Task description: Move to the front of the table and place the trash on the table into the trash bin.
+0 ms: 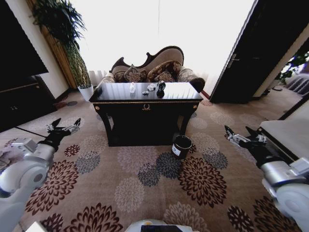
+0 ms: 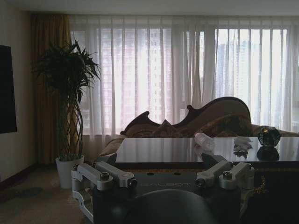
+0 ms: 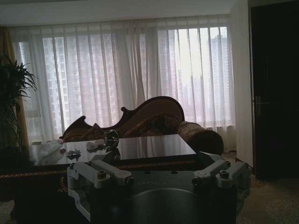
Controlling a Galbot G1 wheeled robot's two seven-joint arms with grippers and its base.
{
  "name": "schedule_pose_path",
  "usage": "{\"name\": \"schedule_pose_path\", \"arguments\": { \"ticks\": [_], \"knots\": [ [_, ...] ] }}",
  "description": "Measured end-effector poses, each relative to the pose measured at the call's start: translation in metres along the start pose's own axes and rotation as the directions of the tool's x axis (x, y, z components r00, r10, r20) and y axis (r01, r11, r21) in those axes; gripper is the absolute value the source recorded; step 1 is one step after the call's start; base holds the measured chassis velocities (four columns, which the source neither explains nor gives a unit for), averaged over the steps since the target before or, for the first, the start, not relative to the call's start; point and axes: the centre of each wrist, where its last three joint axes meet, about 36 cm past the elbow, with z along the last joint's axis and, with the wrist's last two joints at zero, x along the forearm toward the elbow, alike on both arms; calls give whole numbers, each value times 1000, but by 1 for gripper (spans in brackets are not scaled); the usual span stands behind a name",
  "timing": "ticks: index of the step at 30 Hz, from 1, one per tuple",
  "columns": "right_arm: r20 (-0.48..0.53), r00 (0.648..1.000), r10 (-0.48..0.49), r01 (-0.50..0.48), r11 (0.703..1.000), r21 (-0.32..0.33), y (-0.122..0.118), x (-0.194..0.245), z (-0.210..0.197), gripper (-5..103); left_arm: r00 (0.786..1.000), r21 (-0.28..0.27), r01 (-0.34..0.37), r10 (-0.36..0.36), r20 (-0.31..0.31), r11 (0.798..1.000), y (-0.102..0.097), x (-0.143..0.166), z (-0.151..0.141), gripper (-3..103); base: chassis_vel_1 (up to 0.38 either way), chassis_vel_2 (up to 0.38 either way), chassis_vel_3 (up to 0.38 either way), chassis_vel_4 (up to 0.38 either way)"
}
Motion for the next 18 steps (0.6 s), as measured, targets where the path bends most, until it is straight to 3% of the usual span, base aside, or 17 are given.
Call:
{"name": "schedule_pose_path", "arguments": {
  "ticks": [18],
  "knots": [
    [1,1000,-14,14,1000,0,2,0,-1,100,1000,2,2,-2,-1,1000,0,0,1,100,-99,97,94,-100]
  ]
}}
